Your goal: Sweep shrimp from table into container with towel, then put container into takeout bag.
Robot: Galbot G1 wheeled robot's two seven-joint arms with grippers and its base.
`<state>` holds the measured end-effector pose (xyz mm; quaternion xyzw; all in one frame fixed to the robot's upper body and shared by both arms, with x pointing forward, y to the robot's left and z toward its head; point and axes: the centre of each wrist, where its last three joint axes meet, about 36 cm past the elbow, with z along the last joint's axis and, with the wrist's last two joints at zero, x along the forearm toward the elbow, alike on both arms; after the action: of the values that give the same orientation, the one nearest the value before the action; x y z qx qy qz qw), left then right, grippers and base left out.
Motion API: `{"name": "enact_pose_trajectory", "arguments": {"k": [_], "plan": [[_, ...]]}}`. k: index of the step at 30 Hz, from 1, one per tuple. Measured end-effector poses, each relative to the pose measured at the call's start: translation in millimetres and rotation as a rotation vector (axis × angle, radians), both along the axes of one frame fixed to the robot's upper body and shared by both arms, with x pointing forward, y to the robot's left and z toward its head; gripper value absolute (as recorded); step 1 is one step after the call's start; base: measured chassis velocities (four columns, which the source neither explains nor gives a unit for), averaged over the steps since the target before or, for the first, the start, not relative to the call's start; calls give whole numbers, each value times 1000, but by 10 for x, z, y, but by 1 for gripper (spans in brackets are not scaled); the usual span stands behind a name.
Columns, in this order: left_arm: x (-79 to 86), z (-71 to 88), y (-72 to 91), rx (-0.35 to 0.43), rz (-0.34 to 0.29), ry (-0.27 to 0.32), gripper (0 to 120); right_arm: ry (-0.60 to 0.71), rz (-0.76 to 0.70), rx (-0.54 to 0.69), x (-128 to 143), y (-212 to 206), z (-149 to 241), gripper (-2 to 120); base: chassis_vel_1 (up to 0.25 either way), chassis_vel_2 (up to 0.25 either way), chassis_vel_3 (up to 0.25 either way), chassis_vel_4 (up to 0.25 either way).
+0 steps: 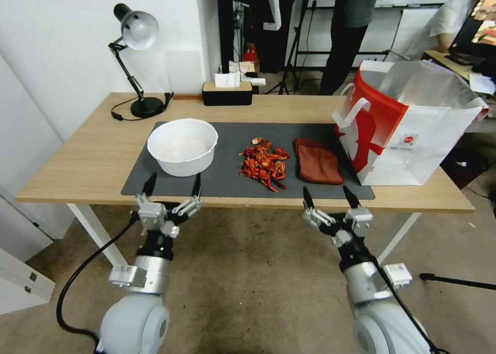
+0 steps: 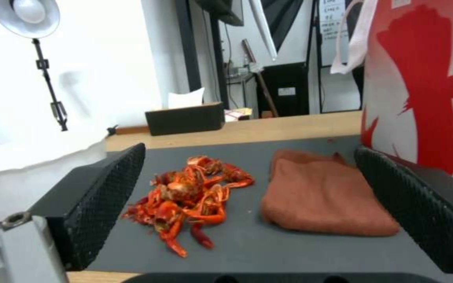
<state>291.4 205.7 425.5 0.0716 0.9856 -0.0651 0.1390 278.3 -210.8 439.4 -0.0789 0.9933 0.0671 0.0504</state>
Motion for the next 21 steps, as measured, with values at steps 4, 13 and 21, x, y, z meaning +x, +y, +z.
{"name": "enact_pose_trajectory", "arguments": {"k": [4,13,21], "plan": [[-36,-47,24,13,-11,26,100,4,-10,-4,-17,-15,-4,100,0,0,0,0],[164,43,461,221,-45,22,100,13,-9,-19,-66,-18,-20,100,0,0,0,0],[1036,660,1341,509,-231,-19,100,8,-12,-35,-109,-15,-38,100,0,0,0,0]]}}
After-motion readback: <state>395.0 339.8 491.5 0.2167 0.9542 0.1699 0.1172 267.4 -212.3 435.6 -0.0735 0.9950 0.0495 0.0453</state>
